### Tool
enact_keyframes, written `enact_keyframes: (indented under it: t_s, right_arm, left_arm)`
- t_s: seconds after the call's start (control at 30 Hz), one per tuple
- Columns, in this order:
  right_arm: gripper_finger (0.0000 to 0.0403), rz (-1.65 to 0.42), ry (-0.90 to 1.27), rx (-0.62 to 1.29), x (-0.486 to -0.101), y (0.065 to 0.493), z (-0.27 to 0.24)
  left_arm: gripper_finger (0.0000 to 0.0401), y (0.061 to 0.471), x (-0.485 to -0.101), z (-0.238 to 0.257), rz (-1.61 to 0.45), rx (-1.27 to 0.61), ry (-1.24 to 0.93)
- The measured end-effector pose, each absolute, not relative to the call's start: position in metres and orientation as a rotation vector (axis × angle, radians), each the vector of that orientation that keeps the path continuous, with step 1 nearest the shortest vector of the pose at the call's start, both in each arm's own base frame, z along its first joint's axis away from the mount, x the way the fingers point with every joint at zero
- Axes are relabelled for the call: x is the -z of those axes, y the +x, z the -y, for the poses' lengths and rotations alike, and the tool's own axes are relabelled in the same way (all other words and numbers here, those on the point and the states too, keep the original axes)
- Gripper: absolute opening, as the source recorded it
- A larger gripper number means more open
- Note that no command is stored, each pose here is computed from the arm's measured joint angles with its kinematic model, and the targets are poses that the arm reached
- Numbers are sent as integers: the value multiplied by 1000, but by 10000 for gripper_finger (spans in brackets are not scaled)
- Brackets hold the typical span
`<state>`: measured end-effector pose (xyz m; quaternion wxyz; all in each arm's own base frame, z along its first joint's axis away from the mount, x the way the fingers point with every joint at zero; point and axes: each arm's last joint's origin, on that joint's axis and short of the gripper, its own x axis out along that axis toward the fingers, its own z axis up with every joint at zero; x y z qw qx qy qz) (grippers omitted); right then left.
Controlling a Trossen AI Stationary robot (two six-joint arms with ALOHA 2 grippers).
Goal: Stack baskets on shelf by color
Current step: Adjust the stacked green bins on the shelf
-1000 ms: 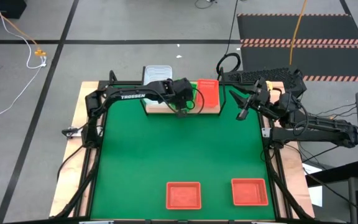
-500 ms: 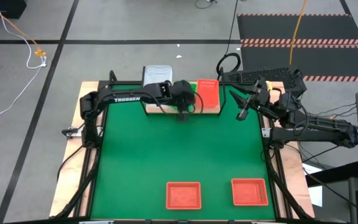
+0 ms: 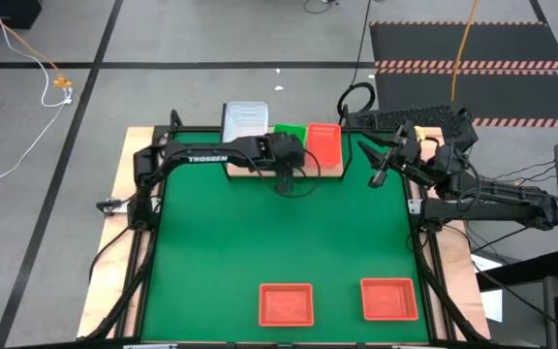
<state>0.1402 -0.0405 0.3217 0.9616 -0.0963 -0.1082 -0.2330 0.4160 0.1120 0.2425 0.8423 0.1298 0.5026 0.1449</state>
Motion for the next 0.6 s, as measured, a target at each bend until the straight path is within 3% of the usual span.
enact_keyframes:
  t_s: [0.37, 0.6]
  right_arm:
    - [112, 221, -201, 474, -322, 140, 41]
    - [112, 214, -198, 473, -321, 140, 41]
  left_arm:
    - [108, 427, -251, -126, -878, -402, 198]
    - [108, 427, -254, -123, -868, -386, 229]
